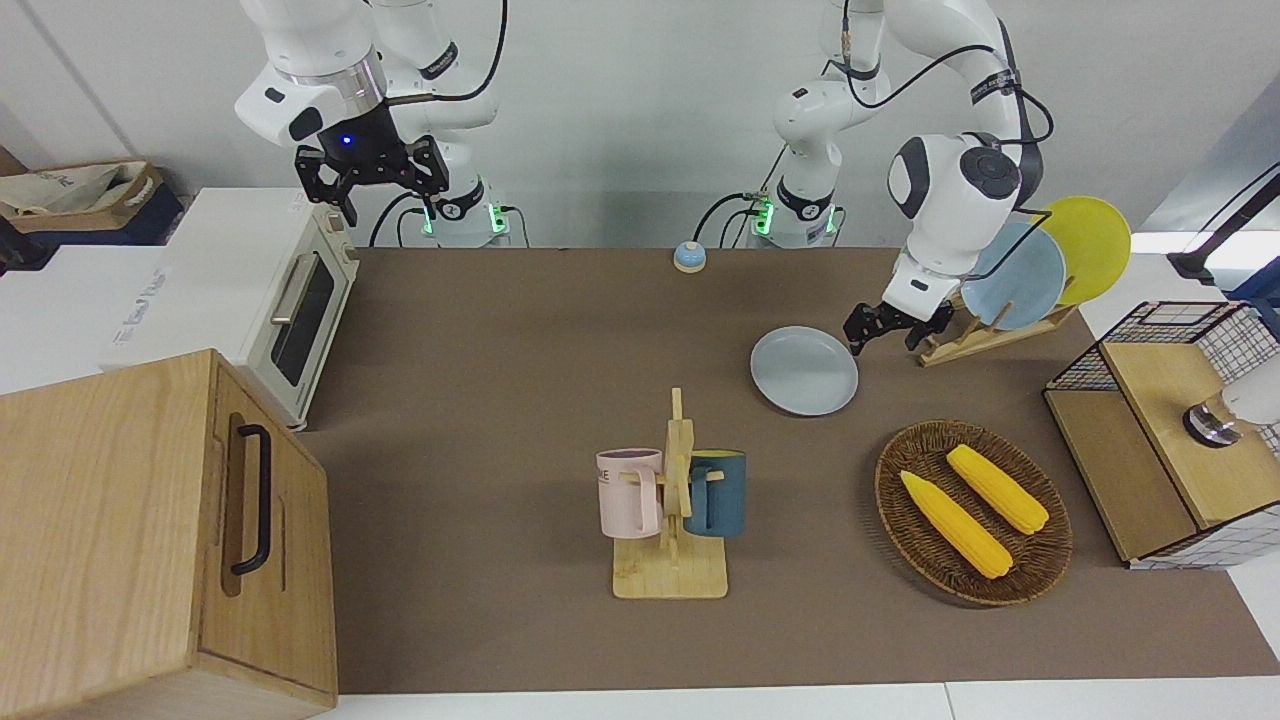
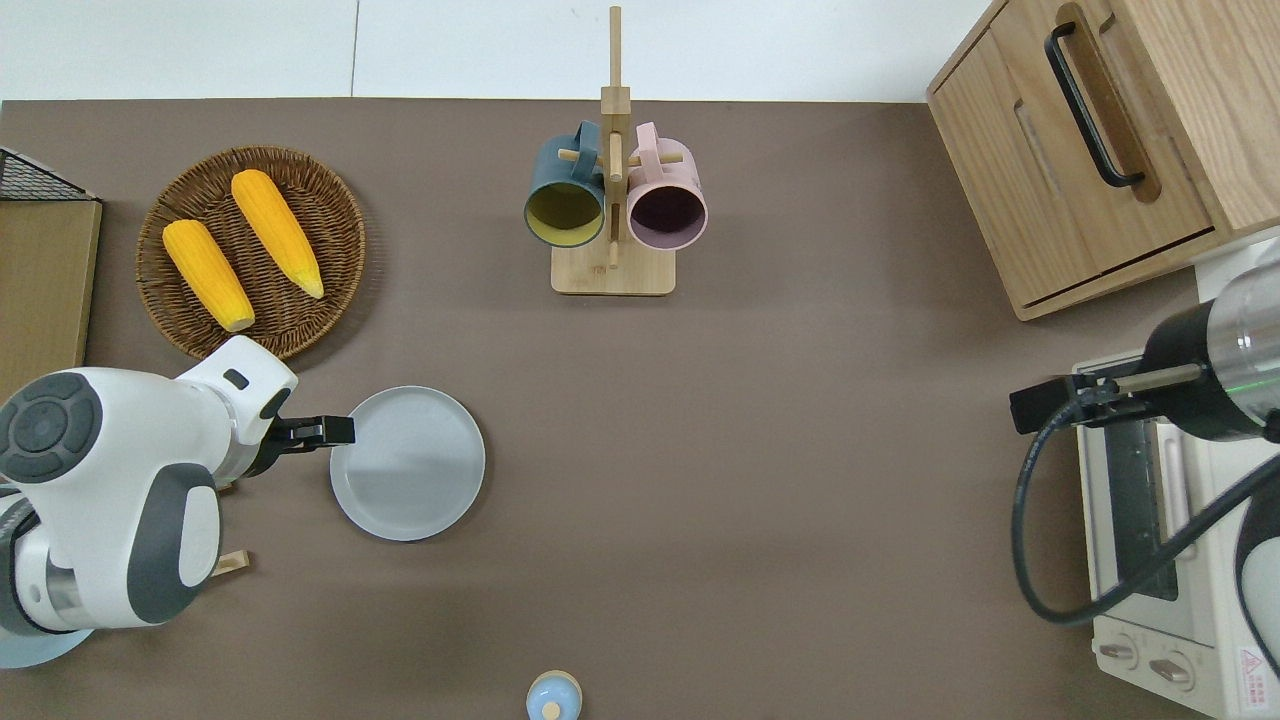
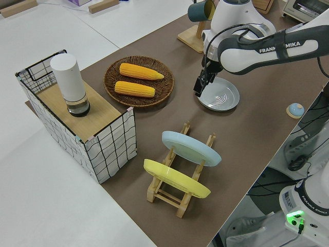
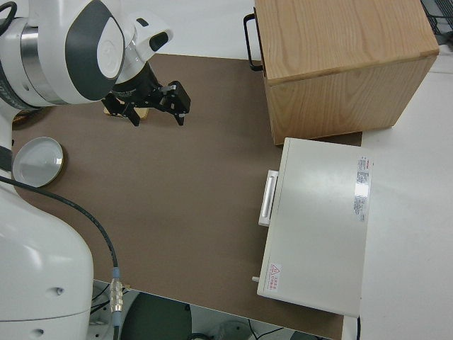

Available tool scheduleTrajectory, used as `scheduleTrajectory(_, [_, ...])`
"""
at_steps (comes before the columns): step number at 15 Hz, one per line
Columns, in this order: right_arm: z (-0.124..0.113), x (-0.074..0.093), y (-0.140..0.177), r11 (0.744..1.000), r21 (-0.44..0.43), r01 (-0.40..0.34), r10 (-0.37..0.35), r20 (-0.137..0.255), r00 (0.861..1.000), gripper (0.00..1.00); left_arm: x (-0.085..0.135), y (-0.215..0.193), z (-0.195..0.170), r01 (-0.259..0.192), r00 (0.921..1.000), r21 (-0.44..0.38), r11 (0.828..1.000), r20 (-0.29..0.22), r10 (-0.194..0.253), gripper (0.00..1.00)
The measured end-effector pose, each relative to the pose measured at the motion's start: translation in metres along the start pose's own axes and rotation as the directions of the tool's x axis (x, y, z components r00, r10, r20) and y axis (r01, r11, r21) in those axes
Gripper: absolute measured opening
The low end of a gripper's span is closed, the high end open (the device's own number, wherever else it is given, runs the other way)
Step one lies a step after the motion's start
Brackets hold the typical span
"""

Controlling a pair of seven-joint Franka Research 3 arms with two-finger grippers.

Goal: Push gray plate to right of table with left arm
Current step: 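Move the left gripper down beside the gray plate's edge nearest it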

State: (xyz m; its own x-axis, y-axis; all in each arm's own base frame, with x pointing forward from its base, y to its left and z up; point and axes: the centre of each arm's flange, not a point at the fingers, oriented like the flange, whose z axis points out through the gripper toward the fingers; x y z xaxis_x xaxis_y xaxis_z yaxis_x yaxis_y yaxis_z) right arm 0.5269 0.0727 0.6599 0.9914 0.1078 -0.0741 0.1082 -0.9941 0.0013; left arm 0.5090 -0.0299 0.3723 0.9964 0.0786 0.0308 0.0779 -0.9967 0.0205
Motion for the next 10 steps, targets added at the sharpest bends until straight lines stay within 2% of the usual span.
scheduleTrajectory(5, [0.0, 0.0, 0.0, 1.0, 0.0, 0.0, 0.0, 0.0, 1.0, 0.99, -0.02, -0.002, 0.034, 0.009, 0.9994, -0.008, 1.0, -0.035, -0.009, 0.99])
scheduleTrajectory(10, [0.0, 0.0, 0.0, 1.0, 0.0, 0.0, 0.0, 0.0, 1.0, 0.99, -0.035, 0.007, 0.054, 0.004, 0.9978, -0.019, 1.0, -0.065, -0.005, 0.99])
